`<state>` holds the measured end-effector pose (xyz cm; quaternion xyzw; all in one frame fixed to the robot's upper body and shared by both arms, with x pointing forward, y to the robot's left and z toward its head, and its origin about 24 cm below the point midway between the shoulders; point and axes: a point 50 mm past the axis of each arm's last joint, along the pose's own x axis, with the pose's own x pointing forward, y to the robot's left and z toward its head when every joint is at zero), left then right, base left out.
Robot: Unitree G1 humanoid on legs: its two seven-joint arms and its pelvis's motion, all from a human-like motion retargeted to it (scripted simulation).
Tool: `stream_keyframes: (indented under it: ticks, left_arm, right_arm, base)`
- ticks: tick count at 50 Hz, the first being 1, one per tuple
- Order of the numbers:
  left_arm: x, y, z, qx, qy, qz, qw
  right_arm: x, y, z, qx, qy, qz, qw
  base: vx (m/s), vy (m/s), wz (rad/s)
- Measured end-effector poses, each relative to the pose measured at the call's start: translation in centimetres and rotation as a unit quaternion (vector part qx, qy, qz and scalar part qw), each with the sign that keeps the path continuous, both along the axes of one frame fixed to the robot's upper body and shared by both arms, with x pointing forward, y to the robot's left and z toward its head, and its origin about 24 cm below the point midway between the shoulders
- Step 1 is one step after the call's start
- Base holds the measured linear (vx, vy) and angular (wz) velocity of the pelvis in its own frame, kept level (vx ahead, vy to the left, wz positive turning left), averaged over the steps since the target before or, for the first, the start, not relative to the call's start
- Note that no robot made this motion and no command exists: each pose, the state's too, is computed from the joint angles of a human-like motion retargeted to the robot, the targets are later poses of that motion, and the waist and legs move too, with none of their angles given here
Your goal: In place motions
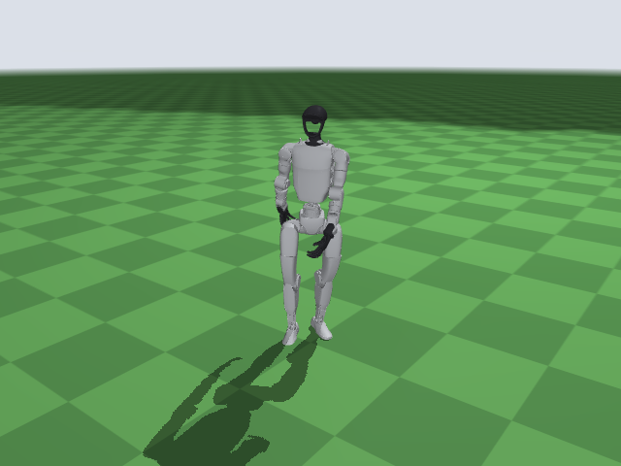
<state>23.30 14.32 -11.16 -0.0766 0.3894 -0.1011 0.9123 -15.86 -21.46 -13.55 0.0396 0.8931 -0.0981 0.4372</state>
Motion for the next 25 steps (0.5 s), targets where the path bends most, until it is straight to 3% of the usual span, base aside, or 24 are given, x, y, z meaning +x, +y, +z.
stream_keyframes:
  ticks: [7,14,20,25]
  left_arm:
    - [-14.1,0.9,-6.1,0.018,0.258,0.016,0.966]
    - [-34.4,1.9,-5.0,0.043,0.562,0.076,0.822]
    - [-45.0,1.4,-0.4,0.018,0.663,0.072,0.745]
    - [-46.7,0.3,0.7,0.001,0.692,0.13,0.71]
  right_arm:
    - [11.6,1.8,-3.5,0.073,-0.164,0.108,0.978]
    - [28.6,7.8,-2.8,0.187,-0.414,0.243,0.857]
    - [37.7,13.0,2.0,0.243,-0.576,0.296,0.722]
    - [39.8,13.7,3.9,0.244,-0.618,0.332,0.669]
  base:
    - [0.02,0.04,0.1]
    - [-0.01,0.0,-0.09]
    - [-0.01,0.0,-0.12]
    - [-0.02,-0.03,0.12]
